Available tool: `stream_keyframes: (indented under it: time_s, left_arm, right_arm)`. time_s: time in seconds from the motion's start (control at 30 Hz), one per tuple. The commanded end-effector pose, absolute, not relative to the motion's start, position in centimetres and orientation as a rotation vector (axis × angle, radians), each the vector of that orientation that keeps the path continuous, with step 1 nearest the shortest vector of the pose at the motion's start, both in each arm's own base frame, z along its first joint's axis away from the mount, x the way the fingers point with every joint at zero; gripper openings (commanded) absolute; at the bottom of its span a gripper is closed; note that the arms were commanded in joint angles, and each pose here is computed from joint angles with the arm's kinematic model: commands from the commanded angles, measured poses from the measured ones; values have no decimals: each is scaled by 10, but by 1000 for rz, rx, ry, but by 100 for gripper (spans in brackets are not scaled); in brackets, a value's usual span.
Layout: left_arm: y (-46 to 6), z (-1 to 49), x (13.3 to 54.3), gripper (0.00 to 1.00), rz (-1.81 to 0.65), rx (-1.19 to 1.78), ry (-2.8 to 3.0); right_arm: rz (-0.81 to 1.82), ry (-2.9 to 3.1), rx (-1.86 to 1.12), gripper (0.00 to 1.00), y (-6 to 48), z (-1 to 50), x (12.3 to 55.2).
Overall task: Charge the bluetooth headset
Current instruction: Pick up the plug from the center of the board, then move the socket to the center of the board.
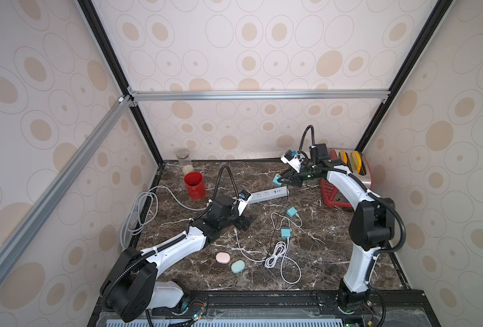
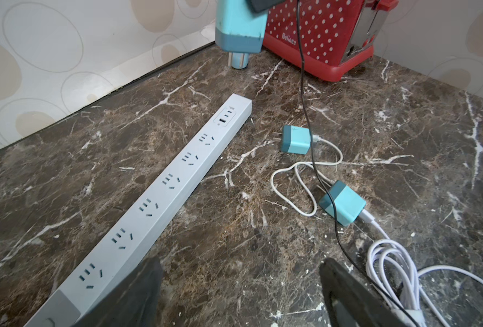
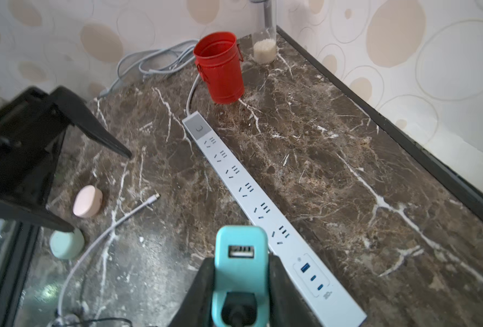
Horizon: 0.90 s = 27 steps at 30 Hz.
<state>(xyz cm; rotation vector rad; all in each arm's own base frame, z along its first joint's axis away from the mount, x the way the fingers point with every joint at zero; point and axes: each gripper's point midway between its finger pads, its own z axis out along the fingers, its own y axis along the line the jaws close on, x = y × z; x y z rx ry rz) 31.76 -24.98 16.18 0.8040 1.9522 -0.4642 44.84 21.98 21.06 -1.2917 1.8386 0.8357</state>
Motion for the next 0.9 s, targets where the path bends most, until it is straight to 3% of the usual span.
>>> stream_keyframes:
  time_s: [0.0,0.4,0.87]
  left_arm:
    - [-241,175,327,88,-464,738,1912]
    - [-232,160,358,86,-397,706,1961]
    - [-231,151,395,88,-332,734,1991]
  right_arm:
    - [811,1656,-1635,7,218,193,422]
    - [734,1529,-1851,6,200,152,464]
    - [767,1379,-1852,7,234,131,472]
